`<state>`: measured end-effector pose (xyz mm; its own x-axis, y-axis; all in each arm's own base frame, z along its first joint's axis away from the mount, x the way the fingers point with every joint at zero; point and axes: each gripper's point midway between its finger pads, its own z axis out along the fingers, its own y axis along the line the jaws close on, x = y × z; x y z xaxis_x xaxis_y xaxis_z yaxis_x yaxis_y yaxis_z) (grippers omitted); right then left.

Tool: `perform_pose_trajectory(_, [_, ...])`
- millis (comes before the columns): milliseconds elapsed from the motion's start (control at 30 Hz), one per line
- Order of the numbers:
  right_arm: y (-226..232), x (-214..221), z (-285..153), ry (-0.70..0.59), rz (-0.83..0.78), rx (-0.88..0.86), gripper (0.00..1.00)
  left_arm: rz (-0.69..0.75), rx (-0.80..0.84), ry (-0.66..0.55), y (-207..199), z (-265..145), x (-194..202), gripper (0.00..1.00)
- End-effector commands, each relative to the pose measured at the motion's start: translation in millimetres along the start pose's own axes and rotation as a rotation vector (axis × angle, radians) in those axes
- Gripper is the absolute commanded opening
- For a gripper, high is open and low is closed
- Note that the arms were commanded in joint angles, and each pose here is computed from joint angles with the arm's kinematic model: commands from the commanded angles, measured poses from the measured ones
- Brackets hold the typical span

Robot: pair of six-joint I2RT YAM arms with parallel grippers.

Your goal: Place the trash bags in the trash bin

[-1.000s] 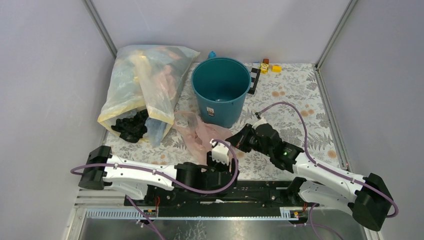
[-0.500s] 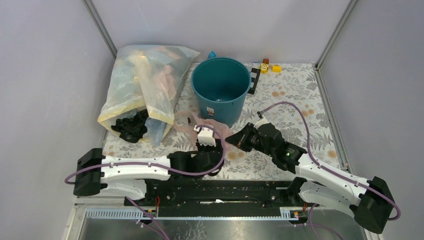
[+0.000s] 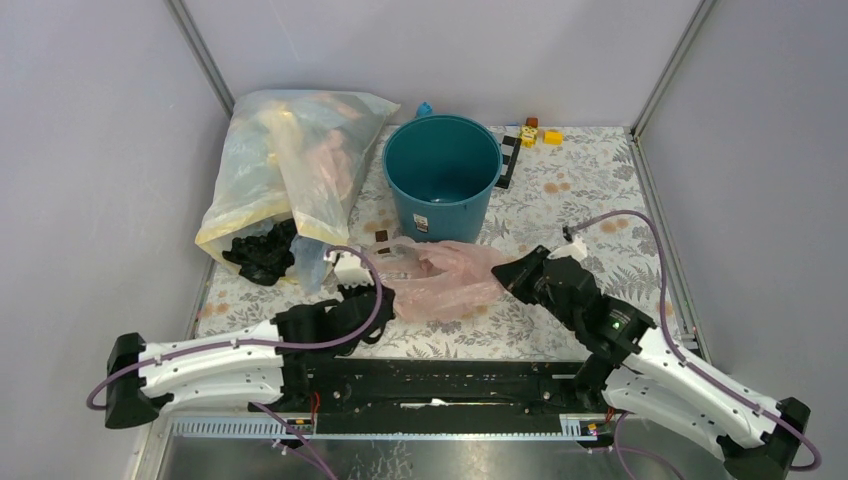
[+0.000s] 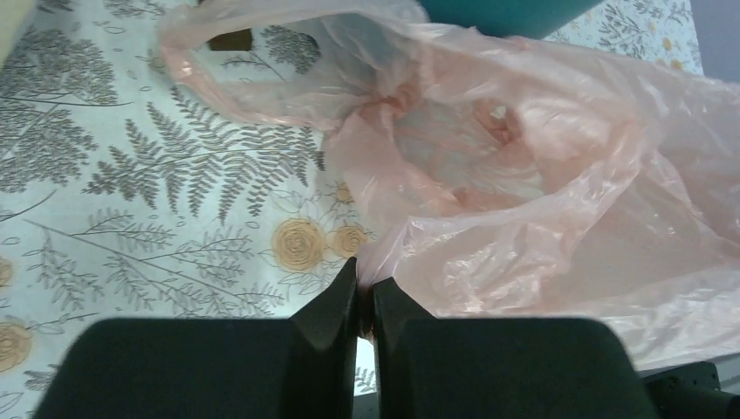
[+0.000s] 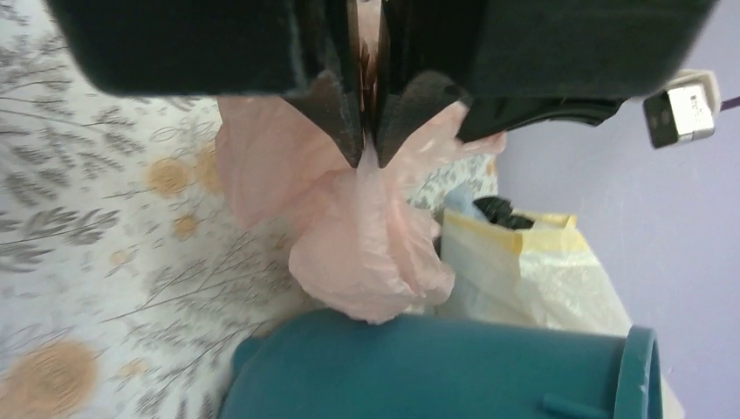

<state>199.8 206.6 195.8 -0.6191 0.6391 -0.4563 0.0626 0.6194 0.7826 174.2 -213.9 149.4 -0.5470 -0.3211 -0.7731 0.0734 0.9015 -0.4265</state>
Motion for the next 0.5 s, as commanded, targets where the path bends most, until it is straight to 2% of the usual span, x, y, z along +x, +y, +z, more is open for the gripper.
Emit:
perform_pose_trajectory(0, [-27.1,-29.3,-9.4,-0.149,-0.067,0.124,0.19,0.014,-0.033,0.018,23.5,-3.6,2.9,0.07])
perform_pose_trajectory(100, [-37.0,-27.4,-8.9,-0.147,-0.091,0.153,0.28,0.026,-0.042,0.031,31.7,-5.2,5.1,0.03])
perform_pose_trajectory(133, [-39.5,-26.5,-8.3,-0.143,-0.102,0.162,0.41,0.029,-0.044,0.033,33.2,-5.6,5.5,0.02])
perform_pose_trajectory(200, [-46.9,-24.5,-8.1,-0.136,-0.119,0.191,0.83,0.038,-0.072,0.029,40.6,-5.7,4.2,0.02])
perform_pose_trajectory(233, [-50.5,-23.6,-8.4,-0.131,-0.129,0.203,0.93,0.044,-0.091,0.024,45.5,-5.5,3.2,0.02])
perform_pose_trajectory(267, [-53.6,-22.1,-8.7,-0.124,-0.147,0.210,0.98,0.051,-0.110,0.021,50.7,-4.7,3.2,0.02])
perform_pose_trajectory(333, [-58.4,-16.4,-8.9,-0.097,-0.192,0.204,1.00,0.054,-0.132,0.018,58.3,-2.4,4.3,0.01])
perform_pose_trajectory(467, [-71.3,4.3,-7.9,-0.010,-0.269,0.171,0.92,0.048,-0.139,0.039,66.6,7.3,15.3,0.00])
